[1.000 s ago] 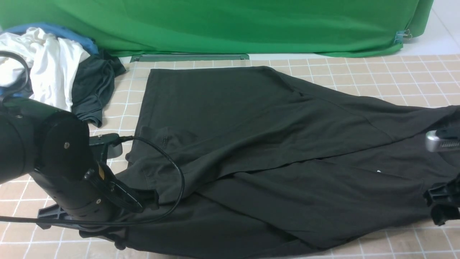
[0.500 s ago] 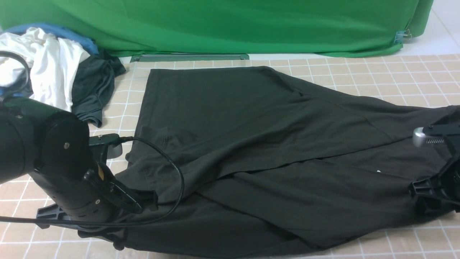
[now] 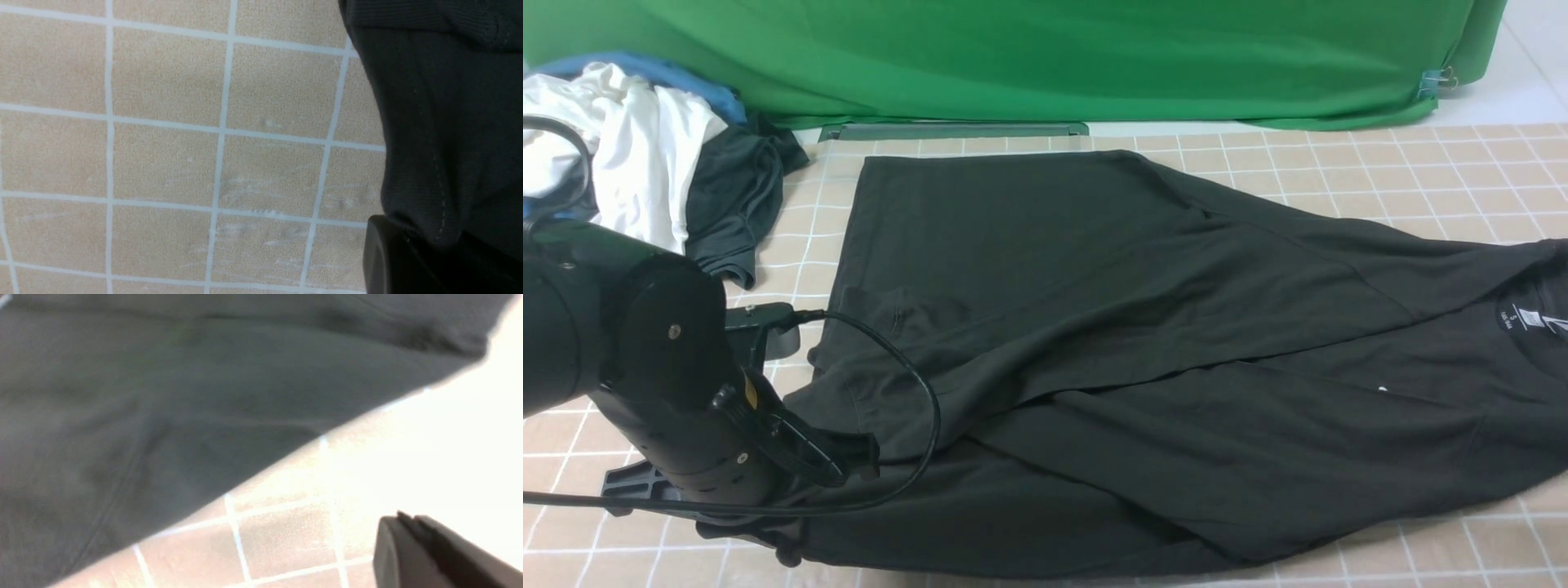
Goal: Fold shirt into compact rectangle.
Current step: 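Grasp the near edge of the shirt at its hem and shoulder corners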
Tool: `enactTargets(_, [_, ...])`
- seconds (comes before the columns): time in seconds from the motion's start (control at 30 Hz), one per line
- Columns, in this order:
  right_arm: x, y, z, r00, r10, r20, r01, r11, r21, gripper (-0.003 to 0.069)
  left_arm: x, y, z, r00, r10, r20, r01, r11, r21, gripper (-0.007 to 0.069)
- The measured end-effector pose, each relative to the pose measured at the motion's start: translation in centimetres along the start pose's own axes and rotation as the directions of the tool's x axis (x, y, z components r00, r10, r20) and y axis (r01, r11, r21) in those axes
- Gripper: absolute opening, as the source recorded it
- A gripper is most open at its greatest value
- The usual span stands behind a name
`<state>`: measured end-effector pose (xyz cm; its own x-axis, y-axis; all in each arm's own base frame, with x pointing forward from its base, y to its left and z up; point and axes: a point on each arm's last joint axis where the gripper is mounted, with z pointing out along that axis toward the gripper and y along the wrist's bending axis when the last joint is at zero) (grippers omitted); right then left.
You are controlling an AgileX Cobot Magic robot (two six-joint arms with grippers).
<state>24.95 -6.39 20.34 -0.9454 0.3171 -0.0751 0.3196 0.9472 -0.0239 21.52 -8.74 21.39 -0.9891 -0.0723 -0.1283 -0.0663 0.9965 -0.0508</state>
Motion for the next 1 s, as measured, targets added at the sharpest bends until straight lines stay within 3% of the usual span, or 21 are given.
enactTargets(0.13, [0.5, -1.2, 1.1, 0.993, 0.116, -0.009, -0.116, 0.984, -0.137, 0.0051, 0.0, 0.0, 0.0, 1.0, 0.003, 0.002, -0.003, 1.0, -0.004, 0.003])
enactTargets(0.2, [0.5, -1.1, 1.4, 0.99, 0.137, 0.009, -0.134, 0.978, -0.161, 0.0124, -0.1, 0.1, 0.0, 1.0, 0.01, 0.006, -0.01, 1.0, -0.012, 0.003])
enactTargets(0.33, [-0.1, -0.5, 1.8, 0.986, 0.163, 0.046, -0.152, 0.971, -0.183, 0.0372, -0.1, 0.2, 0.0, 1.0, 0.025, 0.013, -0.025, 0.999, -0.027, 0.003])
enactTargets(0.4, [-0.4, 0.0, 2.1, 0.984, 0.166, 0.066, -0.151, 0.971, -0.187, 0.0451, -0.2, 0.3, 0.0, 0.999, 0.028, 0.016, -0.028, 0.999, -0.03, 0.003])
enactTargets(0.47, [-0.7, 0.5, 2.3, 0.981, 0.178, 0.08, -0.16, 0.968, -0.192, 0.0463, -0.2, 0.3, 0.0, 0.999, 0.029, 0.016, -0.029, 0.999, -0.031, 0.003])
enactTargets(0.7, [-1.2, 2.7, 4.1, 0.982, 0.182, 0.053, -0.169, 0.966, -0.195, 0.0358, -0.2, 0.3, 0.0, 0.999, 0.031, 0.017, -0.03, 0.999, -0.033, 0.003])
enactTargets(1.0, [-0.5, 1.5, 4.2, 0.994, 0.107, -0.028, -0.109, 0.992, -0.068, 0.0407, -0.2, 0.3, 0.0, 0.999, 0.031, 0.018, -0.03, 0.999, -0.034, 0.003])
